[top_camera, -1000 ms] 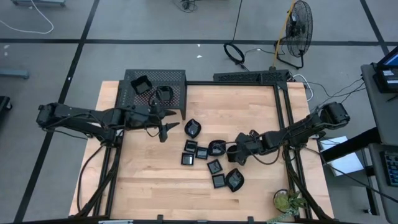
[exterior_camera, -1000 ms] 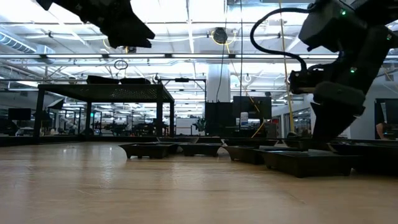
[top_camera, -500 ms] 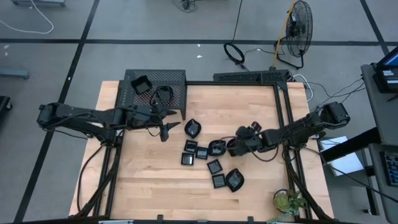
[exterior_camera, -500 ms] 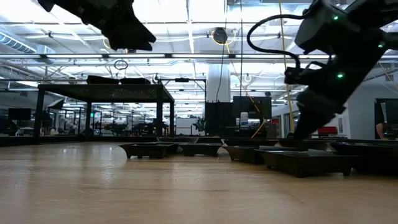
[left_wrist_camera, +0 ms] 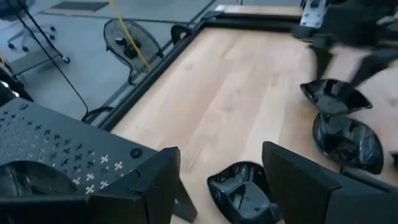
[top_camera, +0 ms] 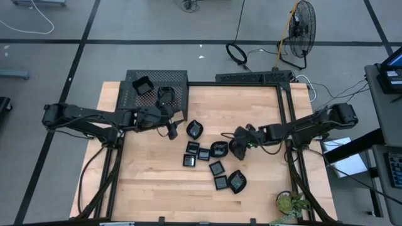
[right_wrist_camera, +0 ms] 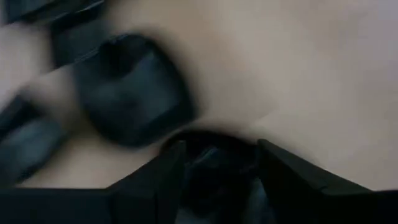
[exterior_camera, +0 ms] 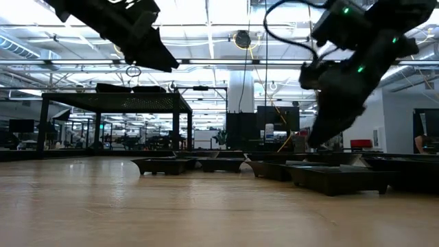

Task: Pick & Place Mini shaped plates
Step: Stack the leaf shaped plate on top of the leaf shaped plate on the shelf

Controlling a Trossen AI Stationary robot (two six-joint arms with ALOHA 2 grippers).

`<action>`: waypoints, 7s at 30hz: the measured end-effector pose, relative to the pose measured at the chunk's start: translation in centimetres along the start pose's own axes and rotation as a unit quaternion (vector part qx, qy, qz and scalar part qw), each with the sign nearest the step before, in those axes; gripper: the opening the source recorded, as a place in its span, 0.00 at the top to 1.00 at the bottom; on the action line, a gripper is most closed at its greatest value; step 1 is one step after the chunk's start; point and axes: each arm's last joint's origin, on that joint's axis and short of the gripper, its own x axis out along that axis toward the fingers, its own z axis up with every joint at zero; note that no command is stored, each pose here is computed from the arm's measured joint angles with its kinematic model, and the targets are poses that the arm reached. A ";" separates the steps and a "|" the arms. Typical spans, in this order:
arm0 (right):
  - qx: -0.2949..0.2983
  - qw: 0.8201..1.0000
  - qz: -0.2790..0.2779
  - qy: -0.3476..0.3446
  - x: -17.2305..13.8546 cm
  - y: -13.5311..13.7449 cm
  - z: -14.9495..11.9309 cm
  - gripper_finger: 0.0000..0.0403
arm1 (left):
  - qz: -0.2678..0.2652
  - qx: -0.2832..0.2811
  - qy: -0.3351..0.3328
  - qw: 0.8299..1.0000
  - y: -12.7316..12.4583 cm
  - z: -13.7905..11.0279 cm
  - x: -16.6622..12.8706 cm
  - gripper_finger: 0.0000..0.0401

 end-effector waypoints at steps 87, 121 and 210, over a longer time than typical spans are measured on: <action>0.105 0.983 -0.042 -0.143 2.3 -4.2 -3.1 0.94 | -0.004 -0.004 -0.014 1.000 0.1 0.3 -0.1 0.42; -0.076 0.865 -0.240 -0.434 -1.8 -3.2 2.1 1.00 | -0.086 -0.070 -0.074 0.991 -2.0 0.7 3.0 0.42; -0.180 0.786 -0.208 -0.554 -4.9 -1.4 3.3 1.00 | 0.034 -0.103 -0.197 0.974 -6.1 3.1 12.4 0.42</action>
